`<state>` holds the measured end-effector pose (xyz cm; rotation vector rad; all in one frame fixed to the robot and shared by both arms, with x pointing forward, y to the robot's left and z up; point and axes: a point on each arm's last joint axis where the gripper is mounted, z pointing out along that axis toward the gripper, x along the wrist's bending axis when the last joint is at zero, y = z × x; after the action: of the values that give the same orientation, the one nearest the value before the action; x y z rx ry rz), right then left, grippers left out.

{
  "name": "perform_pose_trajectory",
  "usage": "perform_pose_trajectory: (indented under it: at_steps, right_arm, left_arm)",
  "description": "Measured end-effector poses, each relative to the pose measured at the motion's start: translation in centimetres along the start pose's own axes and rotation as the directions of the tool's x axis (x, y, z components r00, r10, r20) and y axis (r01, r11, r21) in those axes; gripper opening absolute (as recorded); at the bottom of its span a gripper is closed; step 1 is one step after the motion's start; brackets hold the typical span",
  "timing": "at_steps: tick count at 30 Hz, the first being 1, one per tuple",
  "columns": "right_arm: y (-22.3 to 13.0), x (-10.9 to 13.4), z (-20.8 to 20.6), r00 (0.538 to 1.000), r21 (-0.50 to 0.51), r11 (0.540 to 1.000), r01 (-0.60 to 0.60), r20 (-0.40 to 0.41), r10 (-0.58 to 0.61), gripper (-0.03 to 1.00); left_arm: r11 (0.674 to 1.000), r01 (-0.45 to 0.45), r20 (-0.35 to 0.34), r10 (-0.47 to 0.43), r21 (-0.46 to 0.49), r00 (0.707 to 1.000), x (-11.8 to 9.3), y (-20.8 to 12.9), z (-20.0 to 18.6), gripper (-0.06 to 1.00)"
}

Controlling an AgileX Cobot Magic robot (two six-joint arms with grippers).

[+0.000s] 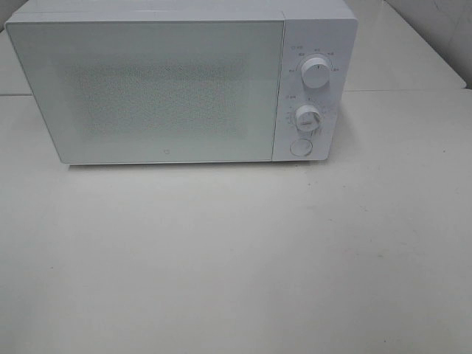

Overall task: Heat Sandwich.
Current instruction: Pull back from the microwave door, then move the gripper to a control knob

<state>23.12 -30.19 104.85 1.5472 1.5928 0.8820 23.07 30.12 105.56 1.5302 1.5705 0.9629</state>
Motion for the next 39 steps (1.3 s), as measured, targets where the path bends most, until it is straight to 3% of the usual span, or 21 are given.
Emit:
perform_pose_trajectory:
  at_steps: [20, 28, 39]
  right_arm:
    - [0.1, 0.0, -0.1, 1.0, -0.004, 1.0, 0.0, 0.0, 0.0, 0.76]
    - [1.4, -0.1, -0.8, 1.0, -0.117, 0.993, -0.001, 0.002, 0.001, 0.76]
    - [4.5, 0.0, 2.7, 1.0, -0.049, 0.999, 0.006, -0.004, -0.007, 0.76]
  left_arm:
    - [1.0, 0.0, 0.0, 0.0, 0.0, 1.0, 0.0, 0.0, 0.0, 0.97]
    - [1.0, 0.0, 0.0, 0.0, 0.0, 1.0, 0.0, 0.0, 0.0, 0.97]
    - [1.0, 0.0, 0.0, 0.0, 0.0, 1.0, 0.0, 0.0, 0.0, 0.97]
